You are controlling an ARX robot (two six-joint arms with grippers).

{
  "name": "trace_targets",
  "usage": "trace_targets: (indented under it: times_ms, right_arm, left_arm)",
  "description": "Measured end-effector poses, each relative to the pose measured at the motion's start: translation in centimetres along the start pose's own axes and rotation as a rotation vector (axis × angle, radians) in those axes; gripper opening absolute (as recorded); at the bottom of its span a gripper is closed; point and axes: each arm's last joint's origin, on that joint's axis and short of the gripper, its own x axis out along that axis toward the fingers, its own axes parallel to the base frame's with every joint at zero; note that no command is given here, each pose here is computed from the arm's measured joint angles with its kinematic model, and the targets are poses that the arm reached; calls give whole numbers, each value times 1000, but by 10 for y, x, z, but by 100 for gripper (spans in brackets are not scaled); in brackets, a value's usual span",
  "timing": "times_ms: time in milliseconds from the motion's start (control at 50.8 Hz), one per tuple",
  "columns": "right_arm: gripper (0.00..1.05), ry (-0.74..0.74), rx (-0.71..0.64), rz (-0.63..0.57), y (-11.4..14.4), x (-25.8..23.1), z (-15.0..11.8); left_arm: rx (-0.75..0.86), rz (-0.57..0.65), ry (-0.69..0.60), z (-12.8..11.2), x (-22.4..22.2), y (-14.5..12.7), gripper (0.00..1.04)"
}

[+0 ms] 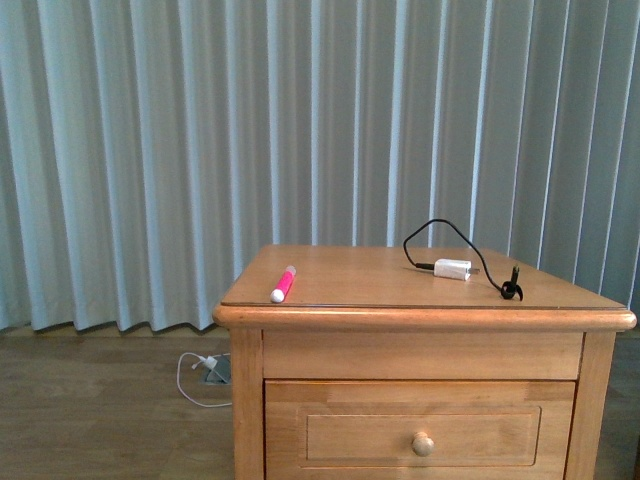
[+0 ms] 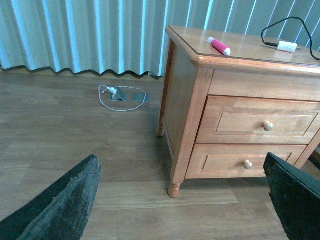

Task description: Place pink marker in drawer with both arms

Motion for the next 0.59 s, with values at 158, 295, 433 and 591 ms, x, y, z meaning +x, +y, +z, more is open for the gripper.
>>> trace_targets:
  times_ms: [158, 295, 433, 591]
  right_arm:
    - [96, 0, 0, 0, 0, 0, 0]
    - [96, 0, 0, 0, 0, 0, 0]
    - [96, 196, -43, 158, -1, 4, -5]
    - [96, 274, -44, 137, -1, 19, 6]
  left_arm:
    - [0, 0, 0, 0, 0, 0, 99]
    - [0, 0, 0, 0, 0, 0, 99]
    - [0, -1, 0, 0, 0, 0, 99]
    - [0, 0, 0, 0, 0, 0, 99]
